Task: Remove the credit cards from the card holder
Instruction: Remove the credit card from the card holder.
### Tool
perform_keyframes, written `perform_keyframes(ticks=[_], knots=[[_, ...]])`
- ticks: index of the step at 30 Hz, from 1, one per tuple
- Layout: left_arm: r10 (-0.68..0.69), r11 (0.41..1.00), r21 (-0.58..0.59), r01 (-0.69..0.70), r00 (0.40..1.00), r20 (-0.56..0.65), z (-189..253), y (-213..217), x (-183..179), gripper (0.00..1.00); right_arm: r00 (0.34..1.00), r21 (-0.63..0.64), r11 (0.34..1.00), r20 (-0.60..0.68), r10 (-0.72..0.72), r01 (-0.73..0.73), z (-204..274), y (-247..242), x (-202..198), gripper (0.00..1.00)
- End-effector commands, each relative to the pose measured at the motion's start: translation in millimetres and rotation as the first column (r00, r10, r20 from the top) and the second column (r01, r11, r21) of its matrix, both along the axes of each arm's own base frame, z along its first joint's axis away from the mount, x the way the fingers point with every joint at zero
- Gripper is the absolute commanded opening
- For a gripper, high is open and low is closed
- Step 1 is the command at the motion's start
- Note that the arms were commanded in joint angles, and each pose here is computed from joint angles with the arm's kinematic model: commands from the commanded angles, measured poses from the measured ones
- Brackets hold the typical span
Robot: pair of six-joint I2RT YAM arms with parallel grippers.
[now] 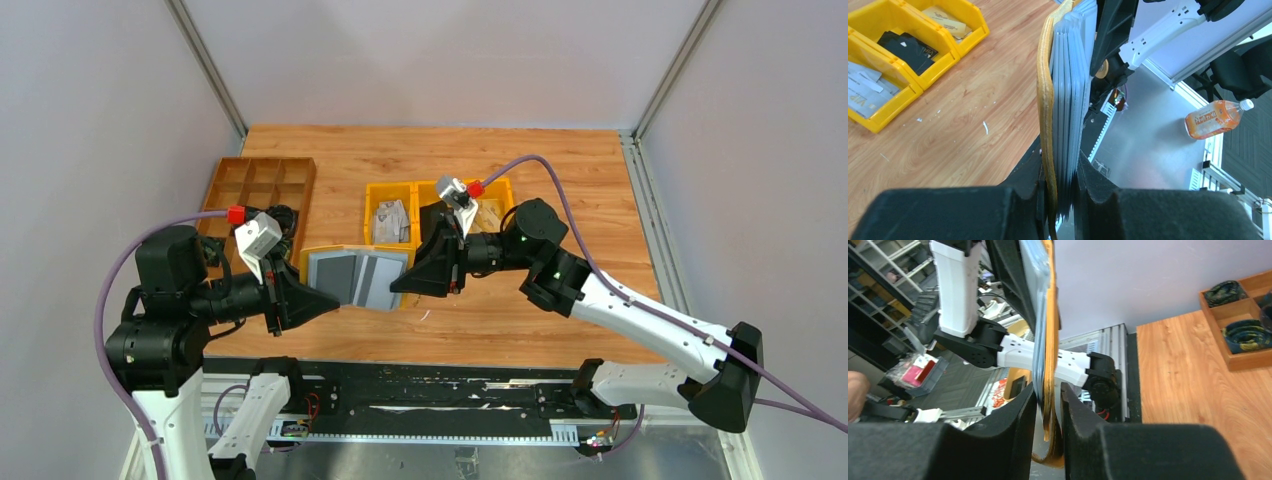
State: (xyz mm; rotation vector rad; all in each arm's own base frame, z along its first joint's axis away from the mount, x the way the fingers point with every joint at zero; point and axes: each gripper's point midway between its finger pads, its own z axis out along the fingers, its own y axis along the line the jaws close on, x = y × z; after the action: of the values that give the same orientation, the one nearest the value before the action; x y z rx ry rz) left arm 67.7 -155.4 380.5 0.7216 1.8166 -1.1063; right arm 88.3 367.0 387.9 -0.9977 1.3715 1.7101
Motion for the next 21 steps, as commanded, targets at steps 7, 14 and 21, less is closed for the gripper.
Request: perform_keyframes(ticks=[7,14,21], knots=[[-0.029,0.999,-0.027,0.03,0.999,0.029,12.4,-3.4,-3.8,0.0,0.983,0.067,0.984,0.096,0.159,-0.165,19.6,-21.4,-39.4,0.25],[-0.033,0.999,-0.032,0.034,0.999,0.034,14.1,-4.0,-6.3,0.0,0.991,0.032,0.994,0.084,0.105,-0.108,14.4,-16.2,-28.7,0.28],[-0.033,0.999,-0.036,0.034,0.999,0.032,16.5,-4.4,-7.8,0.0,0.994,0.026,0.997,0.088,0.069,-0.072,17.0,-13.9,-22.4,0.23]])
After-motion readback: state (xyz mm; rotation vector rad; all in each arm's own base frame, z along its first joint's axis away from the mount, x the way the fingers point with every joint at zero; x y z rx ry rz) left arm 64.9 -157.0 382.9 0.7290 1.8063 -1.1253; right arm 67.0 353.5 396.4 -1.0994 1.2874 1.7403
